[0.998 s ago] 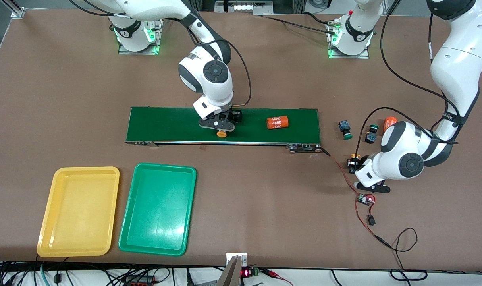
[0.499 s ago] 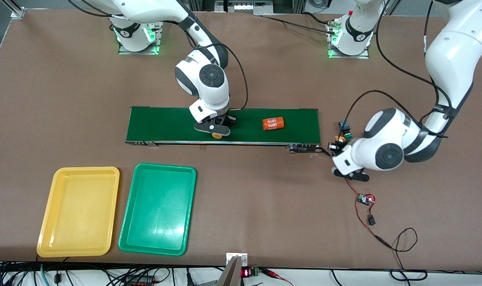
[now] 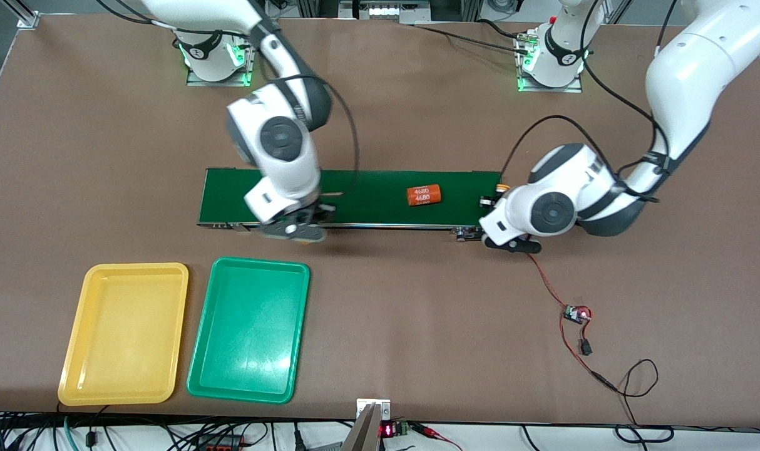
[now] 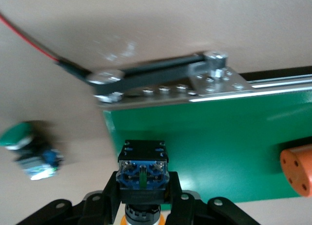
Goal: Sort buttons by color to trays
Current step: 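Drop the button into the yellow tray while the left gripper loads the belt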
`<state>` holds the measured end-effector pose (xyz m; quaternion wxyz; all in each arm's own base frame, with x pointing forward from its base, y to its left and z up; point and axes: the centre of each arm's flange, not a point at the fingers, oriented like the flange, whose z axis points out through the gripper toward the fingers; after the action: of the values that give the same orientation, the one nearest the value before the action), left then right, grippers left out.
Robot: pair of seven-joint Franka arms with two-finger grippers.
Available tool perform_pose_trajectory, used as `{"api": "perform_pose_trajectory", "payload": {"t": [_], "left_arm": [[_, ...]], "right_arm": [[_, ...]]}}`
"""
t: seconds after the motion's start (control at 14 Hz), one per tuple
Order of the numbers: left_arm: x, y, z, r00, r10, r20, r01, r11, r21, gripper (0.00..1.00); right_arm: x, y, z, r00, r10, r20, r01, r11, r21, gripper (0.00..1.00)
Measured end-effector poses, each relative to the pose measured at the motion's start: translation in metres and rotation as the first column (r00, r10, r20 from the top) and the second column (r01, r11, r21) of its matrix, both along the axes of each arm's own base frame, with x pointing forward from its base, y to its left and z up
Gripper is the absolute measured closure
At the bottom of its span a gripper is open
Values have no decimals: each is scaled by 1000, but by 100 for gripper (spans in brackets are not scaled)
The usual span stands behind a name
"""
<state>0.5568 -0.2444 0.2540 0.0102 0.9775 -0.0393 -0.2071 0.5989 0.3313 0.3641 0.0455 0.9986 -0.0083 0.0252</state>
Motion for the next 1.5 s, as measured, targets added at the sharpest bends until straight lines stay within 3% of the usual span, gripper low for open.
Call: {"api": "perform_pose_trajectory", "payload": {"t": [0.14, 0.21, 0.5, 0.64, 0.78, 1.0, 1.14, 1.28, 1.5], "left_arm": [[-14, -13, -10, 999, 33, 0, -33, 999, 7, 57], [-16, -16, -11, 999, 40, -1, -40, 999, 11, 52], [-2, 1, -3, 996, 90, 16, -90, 996, 7, 17], [18, 25, 15, 992, 128, 21, -128, 992, 21, 0], [51, 66, 39, 986, 161, 32, -162, 986, 39, 0], [84, 144, 35, 992, 107, 67, -112, 990, 85, 0], [84, 189, 23, 996, 88, 27, -91, 989, 115, 0], [73, 229, 12, 996, 44, -73, -34, 990, 138, 0], [60, 291, -5, 991, -24, -129, 43, 989, 141, 0]], "right_arm": [[31, -73, 16, 995, 102, -16, -102, 994, -25, 59], [46, -113, 18, 987, 158, -29, -159, 987, -35, 59], [81, -275, 9, 947, 311, -81, -315, 948, -40, 59], [90, -328, -9, 934, 351, -68, -354, 934, -45, 59], [99, -364, -39, 925, 378, -42, -380, 923, -58, 59], [110, -394, -90, 904, 427, 13, -424, 901, -90, 59], [113, -415, -116, 893, 448, 42, -441, 890, -112, 59], [111, -435, -129, 893, 447, 46, -440, 890, -119, 59], [111, -453, -135, 886, 459, 66, -447, 884, -139, 59]]}}
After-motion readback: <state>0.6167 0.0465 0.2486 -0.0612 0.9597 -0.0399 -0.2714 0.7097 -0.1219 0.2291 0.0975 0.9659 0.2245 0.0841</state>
